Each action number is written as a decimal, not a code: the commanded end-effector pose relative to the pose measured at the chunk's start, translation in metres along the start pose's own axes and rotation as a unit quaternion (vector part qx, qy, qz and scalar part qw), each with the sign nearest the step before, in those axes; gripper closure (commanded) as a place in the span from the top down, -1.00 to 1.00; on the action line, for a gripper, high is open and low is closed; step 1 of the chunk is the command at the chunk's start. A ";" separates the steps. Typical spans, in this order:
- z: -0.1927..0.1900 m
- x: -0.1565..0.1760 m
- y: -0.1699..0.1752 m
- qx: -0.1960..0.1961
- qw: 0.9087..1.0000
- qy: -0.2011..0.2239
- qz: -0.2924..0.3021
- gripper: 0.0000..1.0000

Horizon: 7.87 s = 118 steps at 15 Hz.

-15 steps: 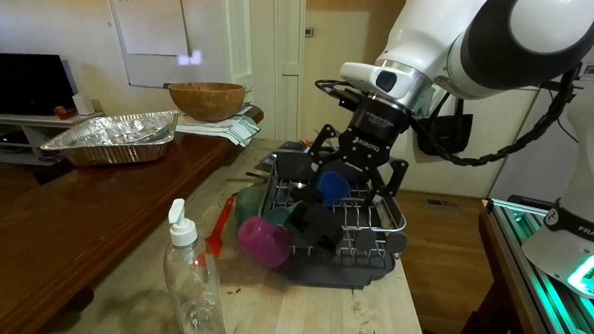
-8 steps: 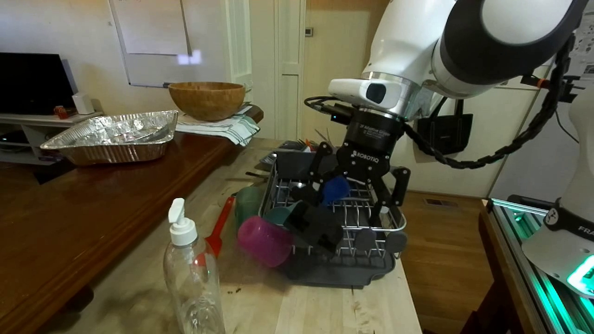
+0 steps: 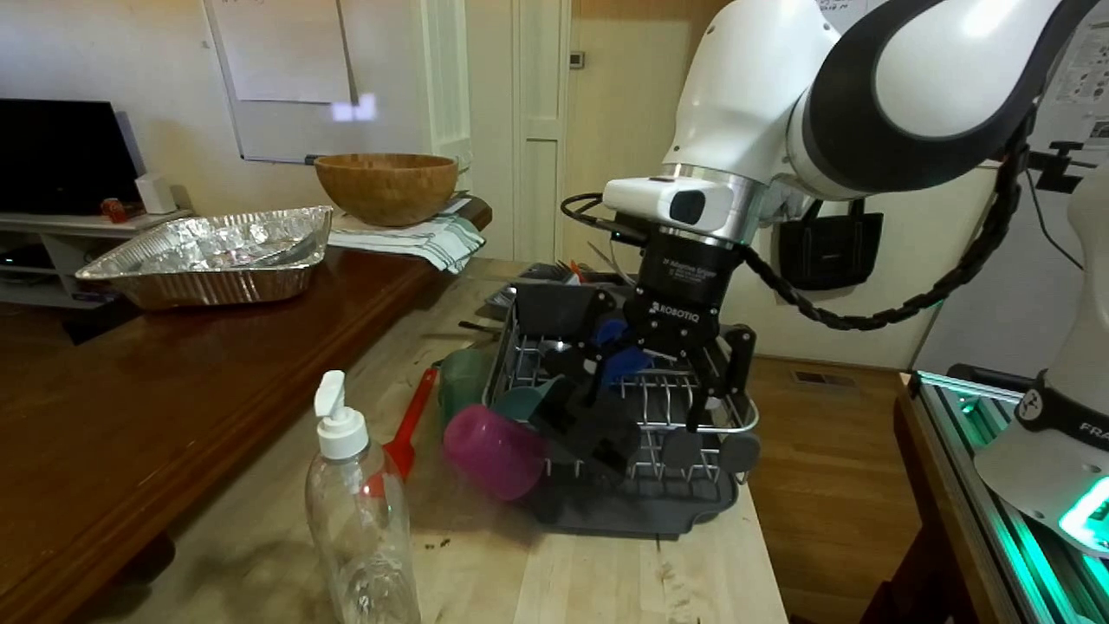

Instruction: Move the blue serving spoon to the next tray

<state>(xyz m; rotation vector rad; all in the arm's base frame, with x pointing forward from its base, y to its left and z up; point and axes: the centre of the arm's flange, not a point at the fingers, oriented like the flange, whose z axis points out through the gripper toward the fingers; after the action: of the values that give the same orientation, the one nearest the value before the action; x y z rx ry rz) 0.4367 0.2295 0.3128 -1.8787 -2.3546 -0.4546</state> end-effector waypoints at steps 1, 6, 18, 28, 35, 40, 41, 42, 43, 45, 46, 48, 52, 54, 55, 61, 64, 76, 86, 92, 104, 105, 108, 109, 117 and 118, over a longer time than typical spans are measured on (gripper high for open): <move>0.002 0.006 0.010 -0.006 0.999 -0.027 0.018 1.00; 0.002 0.018 0.017 -0.005 0.998 -0.048 0.027 1.00; 0.010 0.022 0.024 -0.036 0.997 -0.050 0.048 1.00; 0.025 0.028 0.039 -0.045 0.996 -0.060 0.057 0.76; 0.017 0.037 0.039 -0.044 0.996 -0.056 0.050 -0.09; -0.018 0.050 0.004 -0.073 0.993 -0.082 0.044 -0.81; -0.023 0.050 -0.001 -0.078 0.992 -0.090 0.049 -0.97; -0.026 0.048 -0.005 -0.081 0.991 -0.093 0.052 -1.00; -0.027 0.047 -0.007 -0.082 0.991 -0.095 0.054 -1.00; -0.028 0.044 -0.010 -0.082 0.991 -0.086 0.066 -1.00; -0.028 0.042 -0.012 -0.081 0.991 -0.081 0.071 -0.48; -0.027 0.039 -0.014 -0.078 0.991 -0.070 0.081 -0.36; -0.019 0.040 -0.014 -0.070 0.993 -0.060 0.067 0.25; -0.015 0.043 -0.013 -0.071 0.993 -0.071 0.057 0.56; -0.013 0.045 -0.012 -0.071 0.994 -0.068 0.057 0.70; -0.001 0.051 -0.006 -0.085 0.984 -0.095 0.124 1.00; -0.009 0.048 -0.009 -0.077 0.987 -0.090 0.112 1.00; -0.001 0.057 0.023 -0.082 0.987 -0.116 0.078 1.00; 0.023 0.057 0.032 -0.062 0.989 -0.097 0.093 1.00; 0.035 0.038 0.042 -0.055 0.988 -0.100 0.108 1.00; 0.033 0.030 0.046 -0.036 0.990 -0.083 0.111 -0.21; 0.029 0.031 0.045 -0.030 0.991 -0.080 0.106 -0.21; 0.008 0.037 0.032 -0.014 0.992 -0.103 0.077 -0.22; 0.002 0.041 0.028 -0.012 0.991 -0.116 0.060 -0.22; -0.060 0.072 -0.009 -0.010 0.986 -0.167 -0.023 -0.22; -0.068 0.073 -0.016 -0.009 0.983 -0.176 -0.043 -0.22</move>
<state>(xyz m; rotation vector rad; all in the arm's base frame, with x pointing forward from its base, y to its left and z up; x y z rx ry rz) 0.4288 0.2900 0.3654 -2.0761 -2.5379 -0.1897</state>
